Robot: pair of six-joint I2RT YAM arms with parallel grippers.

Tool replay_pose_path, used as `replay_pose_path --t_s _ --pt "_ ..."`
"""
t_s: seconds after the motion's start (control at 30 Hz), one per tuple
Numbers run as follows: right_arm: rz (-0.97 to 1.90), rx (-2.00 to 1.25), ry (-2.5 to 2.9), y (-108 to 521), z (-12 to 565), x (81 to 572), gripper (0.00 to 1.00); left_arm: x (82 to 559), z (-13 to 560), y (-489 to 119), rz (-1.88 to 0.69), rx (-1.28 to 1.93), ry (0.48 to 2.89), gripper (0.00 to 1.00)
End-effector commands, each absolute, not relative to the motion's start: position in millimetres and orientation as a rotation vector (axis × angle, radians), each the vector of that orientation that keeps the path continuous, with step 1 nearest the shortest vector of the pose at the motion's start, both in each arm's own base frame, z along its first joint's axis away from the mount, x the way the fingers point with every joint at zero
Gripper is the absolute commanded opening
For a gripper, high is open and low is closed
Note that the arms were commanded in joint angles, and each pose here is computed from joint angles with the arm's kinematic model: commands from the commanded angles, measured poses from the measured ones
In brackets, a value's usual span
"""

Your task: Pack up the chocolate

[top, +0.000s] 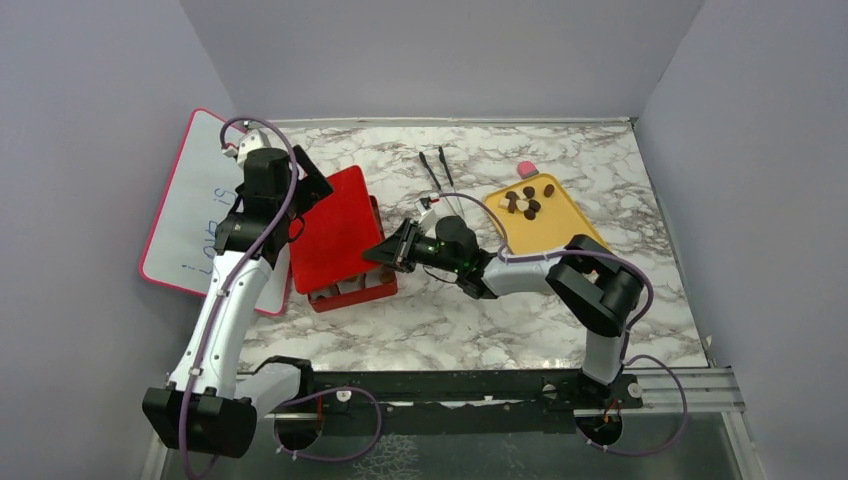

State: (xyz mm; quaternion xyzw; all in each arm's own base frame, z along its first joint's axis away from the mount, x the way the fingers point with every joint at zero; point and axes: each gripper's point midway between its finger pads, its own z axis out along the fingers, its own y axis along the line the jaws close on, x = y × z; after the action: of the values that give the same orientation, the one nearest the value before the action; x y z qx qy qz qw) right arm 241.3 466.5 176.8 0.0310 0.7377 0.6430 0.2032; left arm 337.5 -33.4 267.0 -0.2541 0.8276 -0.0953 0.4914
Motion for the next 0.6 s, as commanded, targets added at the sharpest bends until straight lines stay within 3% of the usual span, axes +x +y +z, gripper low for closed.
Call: replay_pose_path --t_s 0.0,0.23,0.57 --pt "1.859 0.132 1.952 480 193 253 0.01 322 288 -24 -0.272 -0.777 1.901 0.94" --pt "1.789 0.170 2.003 484 168 263 0.01 316 251 -29 -0.316 -0.896 1.954 0.90" --pt "1.787 0.171 2.081 479 143 260 0.01 323 220 -2 -0.168 -0.988 1.982 0.90"
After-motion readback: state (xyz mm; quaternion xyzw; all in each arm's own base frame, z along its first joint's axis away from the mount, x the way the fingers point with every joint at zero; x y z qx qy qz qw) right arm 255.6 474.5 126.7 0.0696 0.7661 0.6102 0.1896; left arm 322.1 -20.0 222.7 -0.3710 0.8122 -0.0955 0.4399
